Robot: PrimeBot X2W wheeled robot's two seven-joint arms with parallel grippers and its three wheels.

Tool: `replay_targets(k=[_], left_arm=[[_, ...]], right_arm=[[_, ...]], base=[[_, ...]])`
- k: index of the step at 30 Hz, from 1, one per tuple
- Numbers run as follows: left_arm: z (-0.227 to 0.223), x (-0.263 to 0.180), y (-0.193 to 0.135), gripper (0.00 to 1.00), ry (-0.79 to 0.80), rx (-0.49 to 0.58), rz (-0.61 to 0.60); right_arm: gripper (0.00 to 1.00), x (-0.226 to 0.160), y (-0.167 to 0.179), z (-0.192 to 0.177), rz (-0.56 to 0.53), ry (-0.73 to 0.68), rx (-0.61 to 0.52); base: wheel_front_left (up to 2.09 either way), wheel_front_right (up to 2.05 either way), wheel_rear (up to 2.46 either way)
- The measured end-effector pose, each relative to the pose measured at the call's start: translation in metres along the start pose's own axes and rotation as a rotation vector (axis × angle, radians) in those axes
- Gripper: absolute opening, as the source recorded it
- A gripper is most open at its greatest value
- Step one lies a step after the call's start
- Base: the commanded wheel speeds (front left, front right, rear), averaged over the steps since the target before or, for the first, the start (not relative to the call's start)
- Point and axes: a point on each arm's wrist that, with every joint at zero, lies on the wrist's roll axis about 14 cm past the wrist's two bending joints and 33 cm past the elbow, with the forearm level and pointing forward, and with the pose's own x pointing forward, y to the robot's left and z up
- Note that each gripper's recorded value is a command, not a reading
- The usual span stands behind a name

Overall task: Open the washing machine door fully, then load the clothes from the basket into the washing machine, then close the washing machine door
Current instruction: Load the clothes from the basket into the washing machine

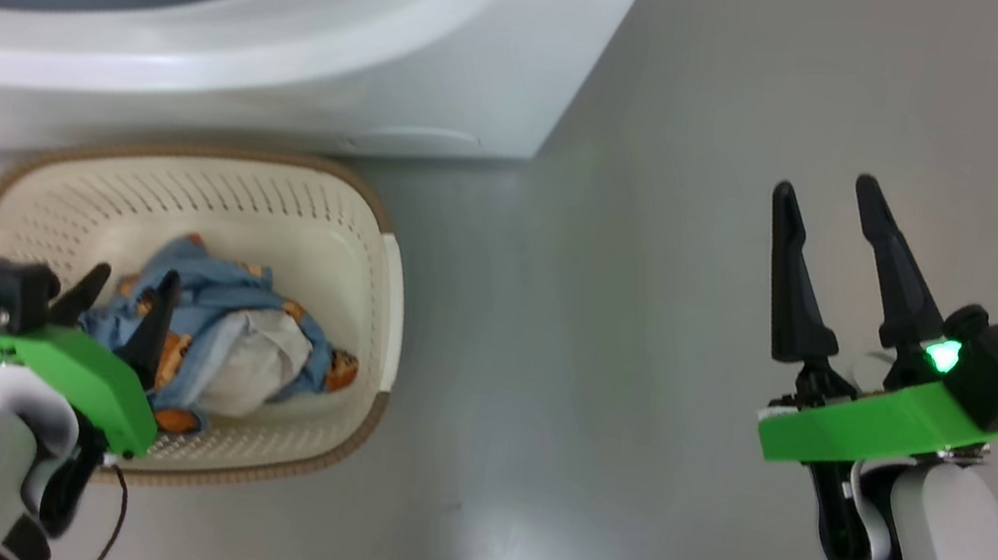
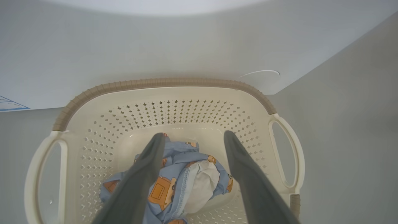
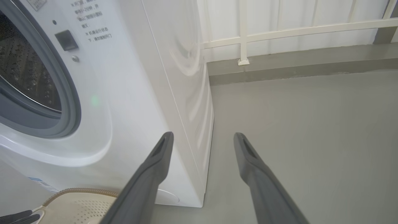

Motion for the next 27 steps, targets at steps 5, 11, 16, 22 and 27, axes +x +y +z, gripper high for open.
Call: replay_targets(k=[5, 11, 16, 22, 27], left_arm=[[-0.015, 0.019, 0.002, 1.00, 0.069, 0.018, -0.009], [-0.041, 0.046, 0.005, 1.00, 0.173, 0.014, -0.016], [-0.068, 0.064, 0.007, 1.00, 0.272, 0.023, -0.020], [-0.095, 0.082, 0.022, 1.00, 0.379, 0.052, 0.001], [-0.118, 0.093, 0.036, 1.00, 0.454, 0.065, 0.025]], right_arm=[[1.00, 0.010, -0.004, -0.011, -0.003, 0.015, 0.002], [1.00, 0.027, -0.011, -0.028, -0.004, 0.036, -0.009], [1.00, 0.039, -0.016, -0.044, 0.002, 0.059, -0.039], [1.00, 0.047, -0.020, -0.068, 0.010, 0.097, -0.045], [1.00, 0.045, -0.028, -0.089, -0.010, 0.137, -0.040]], base=[[0.00, 0.00, 0.00], [0.00, 0.00, 0.00], [0.00, 0.00, 0.00], [0.00, 0.00, 0.00], [0.00, 0.00, 0.00]])
